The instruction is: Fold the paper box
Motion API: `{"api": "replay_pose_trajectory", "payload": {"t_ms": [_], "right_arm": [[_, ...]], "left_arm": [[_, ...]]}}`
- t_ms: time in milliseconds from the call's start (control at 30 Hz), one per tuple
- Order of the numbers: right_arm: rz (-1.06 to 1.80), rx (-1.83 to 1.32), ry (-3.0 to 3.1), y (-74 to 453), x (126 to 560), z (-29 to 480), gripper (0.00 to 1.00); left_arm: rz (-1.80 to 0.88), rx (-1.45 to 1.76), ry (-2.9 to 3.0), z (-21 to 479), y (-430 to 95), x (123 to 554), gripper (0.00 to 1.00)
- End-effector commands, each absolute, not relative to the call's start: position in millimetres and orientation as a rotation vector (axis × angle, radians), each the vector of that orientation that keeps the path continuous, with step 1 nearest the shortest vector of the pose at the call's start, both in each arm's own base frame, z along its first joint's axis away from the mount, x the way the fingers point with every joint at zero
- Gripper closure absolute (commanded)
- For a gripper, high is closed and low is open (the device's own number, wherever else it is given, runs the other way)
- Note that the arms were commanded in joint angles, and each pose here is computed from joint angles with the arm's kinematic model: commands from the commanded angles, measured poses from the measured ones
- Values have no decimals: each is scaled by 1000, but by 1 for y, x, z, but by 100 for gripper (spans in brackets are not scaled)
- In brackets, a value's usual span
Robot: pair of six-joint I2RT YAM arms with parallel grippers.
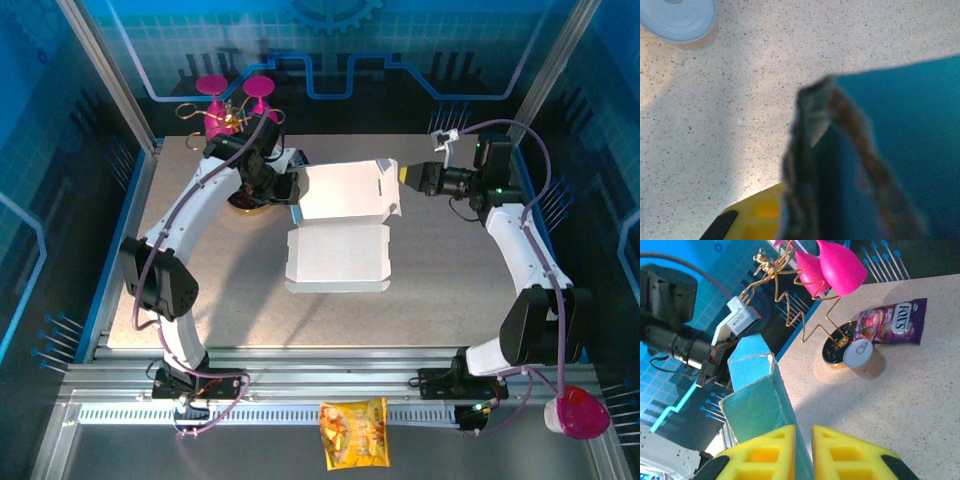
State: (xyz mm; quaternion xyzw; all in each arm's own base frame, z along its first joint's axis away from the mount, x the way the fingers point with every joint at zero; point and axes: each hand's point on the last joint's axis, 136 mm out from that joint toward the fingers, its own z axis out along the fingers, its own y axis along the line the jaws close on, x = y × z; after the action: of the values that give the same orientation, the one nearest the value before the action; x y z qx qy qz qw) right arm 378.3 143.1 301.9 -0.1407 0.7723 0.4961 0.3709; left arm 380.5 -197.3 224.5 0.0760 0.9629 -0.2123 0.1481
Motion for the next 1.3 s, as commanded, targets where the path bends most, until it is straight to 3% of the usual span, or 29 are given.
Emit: {"api": "replay_pose_trajectory", "payload": {"t_ms": [0, 400, 700, 1267], "right_arm": [[1294, -477, 1918, 152, 370, 305, 84], [1270, -514, 1974, 167, 362, 290, 80], [1162, -565, 1989, 178, 362, 299, 65], [782, -600, 2107, 187, 373, 292, 65]], "left_arm": [[-665, 292, 2711, 235, -205, 389, 100], [-714, 309, 2679, 240, -214, 397, 100], [-713, 306, 2682, 240, -214, 396, 100], [-704, 299, 2666, 248, -211, 392, 100]]}}
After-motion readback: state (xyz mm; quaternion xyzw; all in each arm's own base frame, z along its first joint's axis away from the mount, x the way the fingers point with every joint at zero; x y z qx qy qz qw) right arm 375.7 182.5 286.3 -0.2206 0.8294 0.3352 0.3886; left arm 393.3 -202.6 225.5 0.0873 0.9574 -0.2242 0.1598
